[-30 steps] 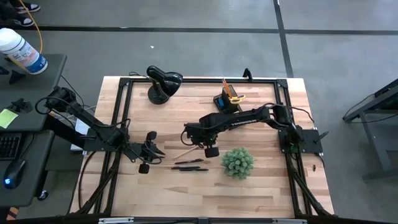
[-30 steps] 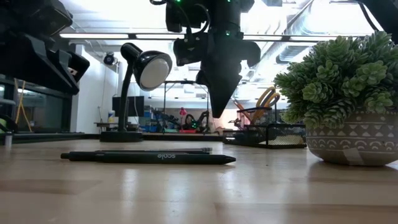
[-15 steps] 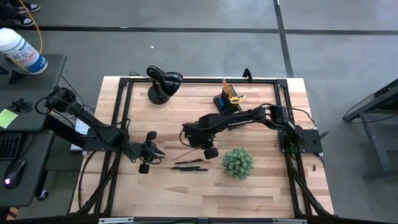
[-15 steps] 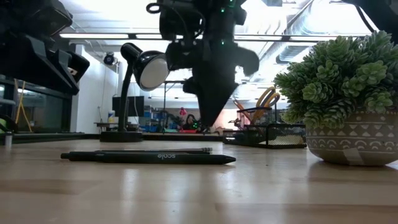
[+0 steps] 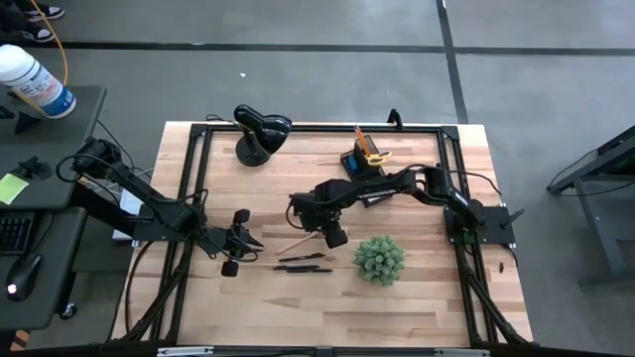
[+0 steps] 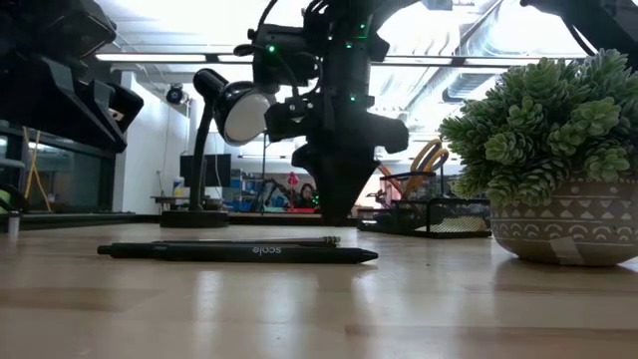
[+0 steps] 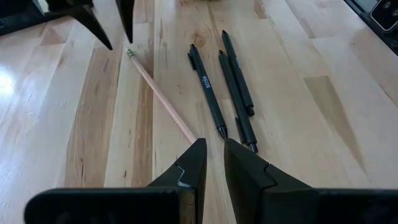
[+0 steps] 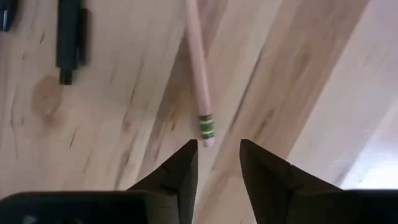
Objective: Pick and place office supplies into organizer
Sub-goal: Put the white pencil into the desk organizer
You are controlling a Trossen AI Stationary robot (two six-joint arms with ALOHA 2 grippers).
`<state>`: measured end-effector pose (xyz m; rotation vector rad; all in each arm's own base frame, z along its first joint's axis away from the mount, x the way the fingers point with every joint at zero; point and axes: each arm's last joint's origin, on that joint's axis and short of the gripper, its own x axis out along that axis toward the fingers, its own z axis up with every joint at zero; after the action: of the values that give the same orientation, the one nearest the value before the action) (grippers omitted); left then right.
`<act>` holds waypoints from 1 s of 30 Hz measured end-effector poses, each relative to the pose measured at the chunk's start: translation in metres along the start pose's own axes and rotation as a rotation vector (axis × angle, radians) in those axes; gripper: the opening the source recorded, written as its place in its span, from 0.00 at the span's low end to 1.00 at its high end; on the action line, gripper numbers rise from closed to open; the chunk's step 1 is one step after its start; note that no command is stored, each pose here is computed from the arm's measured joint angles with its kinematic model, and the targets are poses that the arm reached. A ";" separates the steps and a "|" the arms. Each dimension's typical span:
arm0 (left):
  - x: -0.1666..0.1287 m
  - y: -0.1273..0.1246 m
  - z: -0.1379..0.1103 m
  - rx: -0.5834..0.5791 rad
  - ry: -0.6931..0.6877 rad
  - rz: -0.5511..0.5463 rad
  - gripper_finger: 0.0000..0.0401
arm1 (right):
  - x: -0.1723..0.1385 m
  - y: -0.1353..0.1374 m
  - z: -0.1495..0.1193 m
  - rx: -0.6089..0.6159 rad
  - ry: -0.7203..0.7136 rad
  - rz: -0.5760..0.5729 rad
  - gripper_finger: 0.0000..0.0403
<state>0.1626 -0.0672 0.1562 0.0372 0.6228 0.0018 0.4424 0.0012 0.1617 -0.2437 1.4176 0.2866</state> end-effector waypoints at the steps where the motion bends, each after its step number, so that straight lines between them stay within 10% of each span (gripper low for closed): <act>1: 0.000 0.000 0.000 0.000 0.000 0.000 0.11 | 0.000 -0.001 0.000 0.001 -0.007 -0.001 0.28; 30: 0.000 0.000 -0.002 0.009 0.015 0.003 0.11 | 0.024 0.008 0.004 -0.030 0.045 0.016 0.20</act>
<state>0.1618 -0.0668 0.1550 0.0468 0.6376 0.0024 0.4463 0.0112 0.1380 -0.2650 1.4612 0.3173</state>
